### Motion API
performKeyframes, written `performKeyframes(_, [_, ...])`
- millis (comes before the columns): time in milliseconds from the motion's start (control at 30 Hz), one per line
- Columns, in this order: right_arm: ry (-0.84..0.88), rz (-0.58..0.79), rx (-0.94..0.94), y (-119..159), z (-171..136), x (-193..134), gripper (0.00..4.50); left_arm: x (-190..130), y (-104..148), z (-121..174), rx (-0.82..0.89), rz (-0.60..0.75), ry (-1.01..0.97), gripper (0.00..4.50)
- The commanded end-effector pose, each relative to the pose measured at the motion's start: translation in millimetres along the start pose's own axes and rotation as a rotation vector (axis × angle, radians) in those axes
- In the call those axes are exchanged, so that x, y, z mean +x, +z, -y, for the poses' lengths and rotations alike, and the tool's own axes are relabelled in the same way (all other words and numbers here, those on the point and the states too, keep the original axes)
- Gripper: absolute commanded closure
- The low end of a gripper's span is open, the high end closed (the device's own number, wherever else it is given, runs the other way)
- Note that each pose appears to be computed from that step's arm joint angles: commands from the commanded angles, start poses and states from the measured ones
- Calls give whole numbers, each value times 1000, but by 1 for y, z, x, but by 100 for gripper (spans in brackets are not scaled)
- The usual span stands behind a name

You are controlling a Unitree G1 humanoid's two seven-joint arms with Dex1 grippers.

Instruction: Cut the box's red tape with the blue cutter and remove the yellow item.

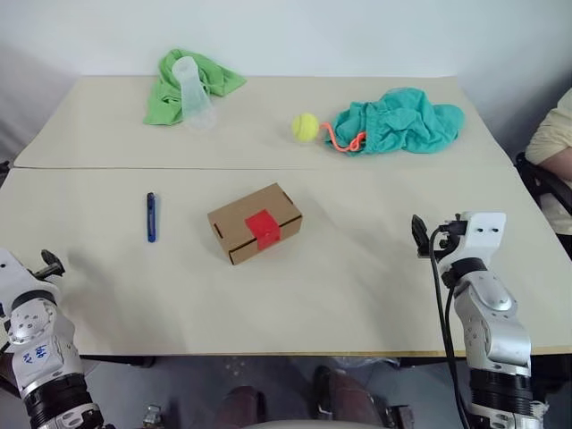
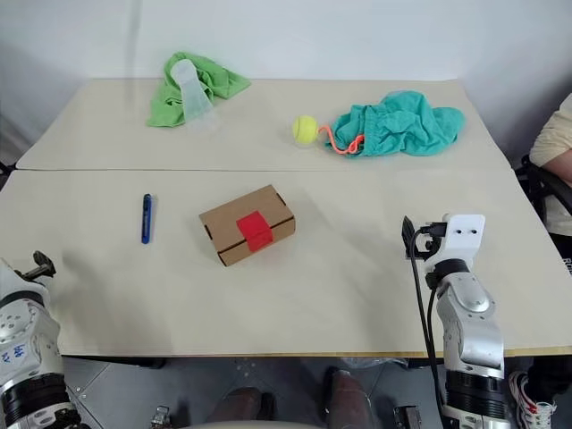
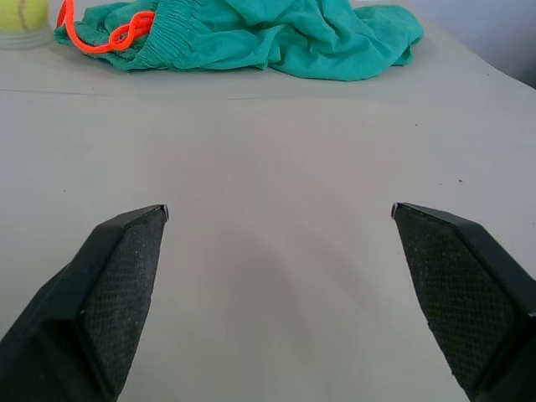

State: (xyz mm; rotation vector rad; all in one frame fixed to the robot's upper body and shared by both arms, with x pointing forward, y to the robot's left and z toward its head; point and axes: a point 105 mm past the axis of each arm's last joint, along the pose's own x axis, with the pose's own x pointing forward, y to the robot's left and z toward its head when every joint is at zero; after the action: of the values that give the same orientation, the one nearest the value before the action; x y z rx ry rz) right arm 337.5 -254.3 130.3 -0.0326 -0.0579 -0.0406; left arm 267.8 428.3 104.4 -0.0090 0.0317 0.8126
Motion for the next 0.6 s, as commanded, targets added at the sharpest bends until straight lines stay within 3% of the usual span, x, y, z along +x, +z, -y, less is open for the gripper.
performKeyframes(33, [-4, 57, -15, 18, 5, -2, 0, 3, 16, 2, 23, 58, -18, 2])
performKeyframes(167, [27, 53, -4, 22, 1, -4, 0, 6, 20, 19, 3, 44, -98, 2])
performKeyframes(433, [154, 17, -138, 45, -13, -1, 0, 2, 76, 94, 78, 199, -479, 2])
performKeyframes(500, [209, 3, -153, 48, -21, -1, 19, -2, 86, 108, 90, 230, -549, 42])
performKeyframes(600, [251, -8, -169, 53, -29, -1, 95, -11, 94, 130, 88, 236, -660, 126])
